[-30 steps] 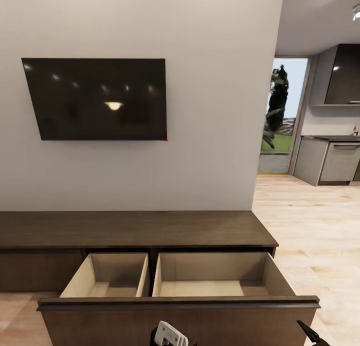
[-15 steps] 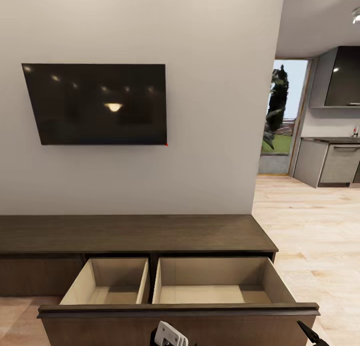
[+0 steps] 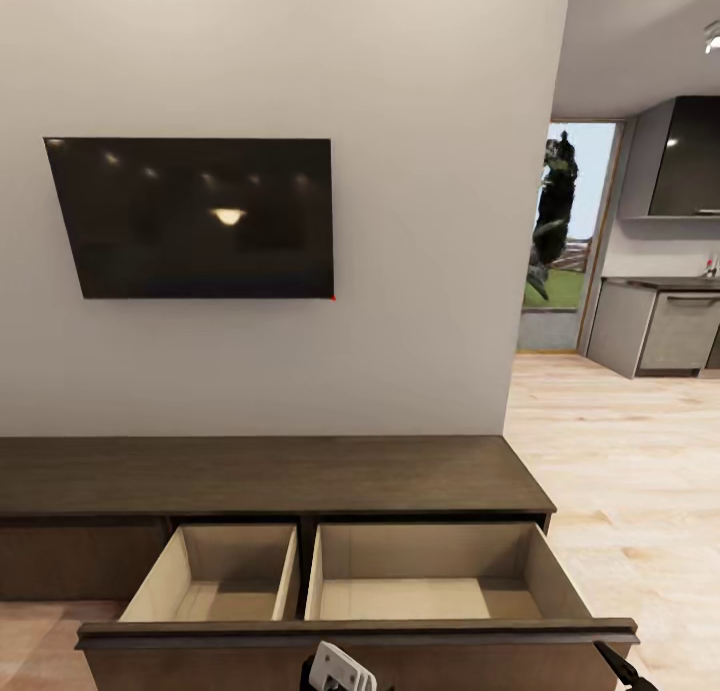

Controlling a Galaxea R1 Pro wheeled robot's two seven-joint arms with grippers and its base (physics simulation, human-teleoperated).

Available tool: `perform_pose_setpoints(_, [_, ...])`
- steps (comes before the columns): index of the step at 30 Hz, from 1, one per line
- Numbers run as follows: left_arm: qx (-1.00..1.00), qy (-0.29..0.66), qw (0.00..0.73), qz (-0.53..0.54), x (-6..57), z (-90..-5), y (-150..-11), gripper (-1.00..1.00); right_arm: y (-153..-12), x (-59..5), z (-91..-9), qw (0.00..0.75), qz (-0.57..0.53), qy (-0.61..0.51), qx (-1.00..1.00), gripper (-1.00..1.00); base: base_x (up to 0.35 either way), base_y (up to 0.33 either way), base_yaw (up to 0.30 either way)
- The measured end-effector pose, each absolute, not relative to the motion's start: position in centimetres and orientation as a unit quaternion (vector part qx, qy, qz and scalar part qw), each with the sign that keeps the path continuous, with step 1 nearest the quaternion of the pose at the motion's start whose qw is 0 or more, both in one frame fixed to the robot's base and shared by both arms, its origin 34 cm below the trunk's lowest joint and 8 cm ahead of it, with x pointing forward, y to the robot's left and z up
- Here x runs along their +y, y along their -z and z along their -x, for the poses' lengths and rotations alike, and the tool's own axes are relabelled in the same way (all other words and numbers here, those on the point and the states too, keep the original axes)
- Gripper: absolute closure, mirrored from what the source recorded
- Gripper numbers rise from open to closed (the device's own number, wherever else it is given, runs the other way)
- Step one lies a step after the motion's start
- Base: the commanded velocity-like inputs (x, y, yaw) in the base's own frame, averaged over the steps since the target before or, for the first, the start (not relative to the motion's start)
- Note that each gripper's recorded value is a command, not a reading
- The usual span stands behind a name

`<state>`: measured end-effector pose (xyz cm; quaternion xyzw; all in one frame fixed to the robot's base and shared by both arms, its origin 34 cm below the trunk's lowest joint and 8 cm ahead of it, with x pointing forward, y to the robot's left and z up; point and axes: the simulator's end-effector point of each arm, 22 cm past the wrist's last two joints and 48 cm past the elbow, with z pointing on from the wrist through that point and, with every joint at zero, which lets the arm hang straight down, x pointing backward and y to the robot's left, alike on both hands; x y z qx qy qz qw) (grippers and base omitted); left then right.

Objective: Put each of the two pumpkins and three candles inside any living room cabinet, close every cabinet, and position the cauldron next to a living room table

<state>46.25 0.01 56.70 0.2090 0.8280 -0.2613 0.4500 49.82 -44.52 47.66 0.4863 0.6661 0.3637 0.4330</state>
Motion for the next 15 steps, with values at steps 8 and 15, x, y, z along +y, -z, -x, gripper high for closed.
perform_pose_setpoints(8, [0.828,0.261,0.450,-0.209,0.0,-46.6,-58.4,-1.00,-49.3,-44.5,-50.1,0.432,-0.487,-0.364,0.666,-1.00,0.000,0.000,0.000])
perform_pose_setpoints(15, [0.828,0.262,0.449,-0.209,0.0,-46.8,-59.8,-1.00,-50.8,-44.5,-50.4,0.433,-0.487,-0.363,0.666,-1.00,0.000,0.000,0.000])
